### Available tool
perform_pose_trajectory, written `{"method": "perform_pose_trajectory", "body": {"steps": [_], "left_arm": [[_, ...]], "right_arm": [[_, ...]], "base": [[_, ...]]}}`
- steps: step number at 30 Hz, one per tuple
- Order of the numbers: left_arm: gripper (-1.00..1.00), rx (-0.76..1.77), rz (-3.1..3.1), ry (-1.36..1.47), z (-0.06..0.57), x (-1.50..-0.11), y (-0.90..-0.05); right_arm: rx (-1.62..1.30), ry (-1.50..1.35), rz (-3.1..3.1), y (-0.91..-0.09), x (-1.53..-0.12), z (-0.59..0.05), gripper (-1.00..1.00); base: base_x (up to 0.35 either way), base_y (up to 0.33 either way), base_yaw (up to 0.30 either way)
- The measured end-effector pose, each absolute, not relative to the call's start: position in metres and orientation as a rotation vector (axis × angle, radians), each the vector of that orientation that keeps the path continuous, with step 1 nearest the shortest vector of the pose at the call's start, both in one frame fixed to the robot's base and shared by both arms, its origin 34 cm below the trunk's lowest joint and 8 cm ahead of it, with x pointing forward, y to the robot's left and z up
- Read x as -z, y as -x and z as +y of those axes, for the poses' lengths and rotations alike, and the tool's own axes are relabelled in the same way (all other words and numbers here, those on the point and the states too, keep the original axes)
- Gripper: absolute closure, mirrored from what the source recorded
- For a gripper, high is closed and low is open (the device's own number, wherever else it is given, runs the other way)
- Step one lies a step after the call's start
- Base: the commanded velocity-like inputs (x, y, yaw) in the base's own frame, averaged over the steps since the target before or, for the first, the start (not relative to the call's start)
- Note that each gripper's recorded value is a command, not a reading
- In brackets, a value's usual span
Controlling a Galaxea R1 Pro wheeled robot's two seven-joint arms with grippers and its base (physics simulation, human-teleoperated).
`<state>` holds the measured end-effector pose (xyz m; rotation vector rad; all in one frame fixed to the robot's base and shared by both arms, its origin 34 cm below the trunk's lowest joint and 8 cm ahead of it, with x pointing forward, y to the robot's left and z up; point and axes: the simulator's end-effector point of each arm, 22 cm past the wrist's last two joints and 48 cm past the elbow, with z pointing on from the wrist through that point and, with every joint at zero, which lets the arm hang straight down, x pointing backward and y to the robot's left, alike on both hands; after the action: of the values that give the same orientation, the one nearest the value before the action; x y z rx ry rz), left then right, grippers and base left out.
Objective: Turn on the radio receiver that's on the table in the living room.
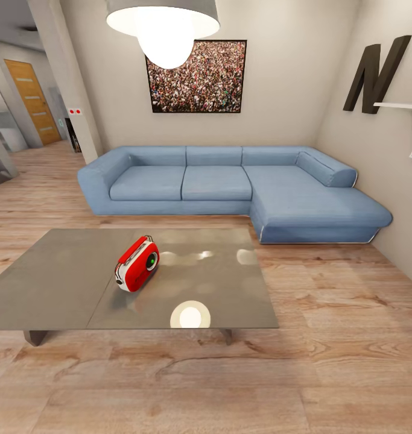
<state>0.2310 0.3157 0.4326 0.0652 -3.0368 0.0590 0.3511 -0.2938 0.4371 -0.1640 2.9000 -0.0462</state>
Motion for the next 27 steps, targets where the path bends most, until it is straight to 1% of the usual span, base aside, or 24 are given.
{"method": "perform_pose_trajectory", "body": {"steps": [27], "left_arm": [[-1.0, -0.059, -3.037, -0.065, 0.3157, -0.4326, -0.2309]], "right_arm": [[0.047, 0.163, 2.9, -0.3511, -0.4371, -0.2938, 1.0]], "base": [[0.0, 0.0, 0.0]]}}
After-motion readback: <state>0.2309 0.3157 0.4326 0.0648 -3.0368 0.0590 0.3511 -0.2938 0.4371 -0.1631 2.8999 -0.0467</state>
